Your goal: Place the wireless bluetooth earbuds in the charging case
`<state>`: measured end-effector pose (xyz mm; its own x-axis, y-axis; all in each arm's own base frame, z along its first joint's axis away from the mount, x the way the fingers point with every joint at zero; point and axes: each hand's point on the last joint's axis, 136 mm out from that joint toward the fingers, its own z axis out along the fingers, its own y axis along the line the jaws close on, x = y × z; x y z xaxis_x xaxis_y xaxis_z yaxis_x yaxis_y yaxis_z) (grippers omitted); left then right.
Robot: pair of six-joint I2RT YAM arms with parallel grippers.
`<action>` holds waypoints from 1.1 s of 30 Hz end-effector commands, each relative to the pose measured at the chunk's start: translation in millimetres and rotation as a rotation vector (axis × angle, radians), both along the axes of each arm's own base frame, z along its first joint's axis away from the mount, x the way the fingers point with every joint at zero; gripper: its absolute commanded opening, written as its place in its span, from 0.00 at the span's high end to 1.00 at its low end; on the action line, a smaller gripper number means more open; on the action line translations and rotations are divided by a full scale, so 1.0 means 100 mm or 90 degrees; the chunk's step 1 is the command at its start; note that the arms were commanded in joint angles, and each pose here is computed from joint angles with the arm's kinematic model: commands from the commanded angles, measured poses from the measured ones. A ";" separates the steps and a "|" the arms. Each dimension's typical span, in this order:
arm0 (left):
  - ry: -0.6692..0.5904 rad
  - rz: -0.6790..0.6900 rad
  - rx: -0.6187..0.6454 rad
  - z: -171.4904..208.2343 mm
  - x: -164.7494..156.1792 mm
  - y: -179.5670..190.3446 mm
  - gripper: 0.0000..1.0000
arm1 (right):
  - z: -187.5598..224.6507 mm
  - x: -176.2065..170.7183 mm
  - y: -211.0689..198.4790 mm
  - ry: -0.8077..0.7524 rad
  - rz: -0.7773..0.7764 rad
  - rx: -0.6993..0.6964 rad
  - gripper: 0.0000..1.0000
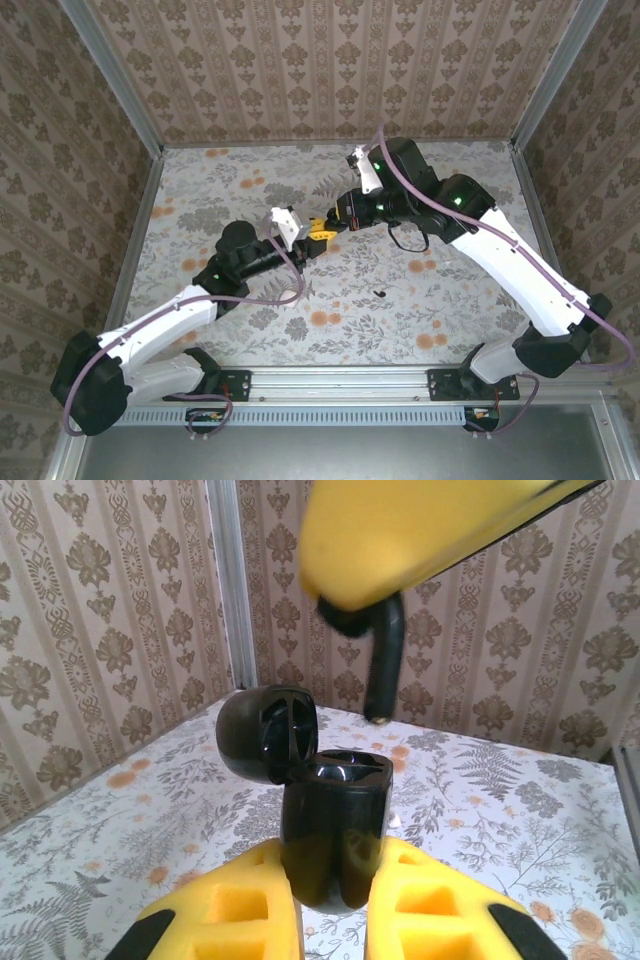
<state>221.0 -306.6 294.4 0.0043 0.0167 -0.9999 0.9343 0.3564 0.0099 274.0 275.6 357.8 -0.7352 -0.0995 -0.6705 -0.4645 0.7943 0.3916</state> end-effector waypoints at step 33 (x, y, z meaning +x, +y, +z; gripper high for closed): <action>0.059 -0.183 -0.095 0.39 -0.38 0.03 1.00 | 0.27 -0.33 0.08 -0.167 0.230 -0.008 0.92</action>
<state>188.5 -305.0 317.0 -0.1278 -0.0834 -0.9883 0.9853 0.1028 -0.1361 242.3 283.6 379.6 -0.4923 -0.3270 -0.8067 -0.7749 0.5867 0.2350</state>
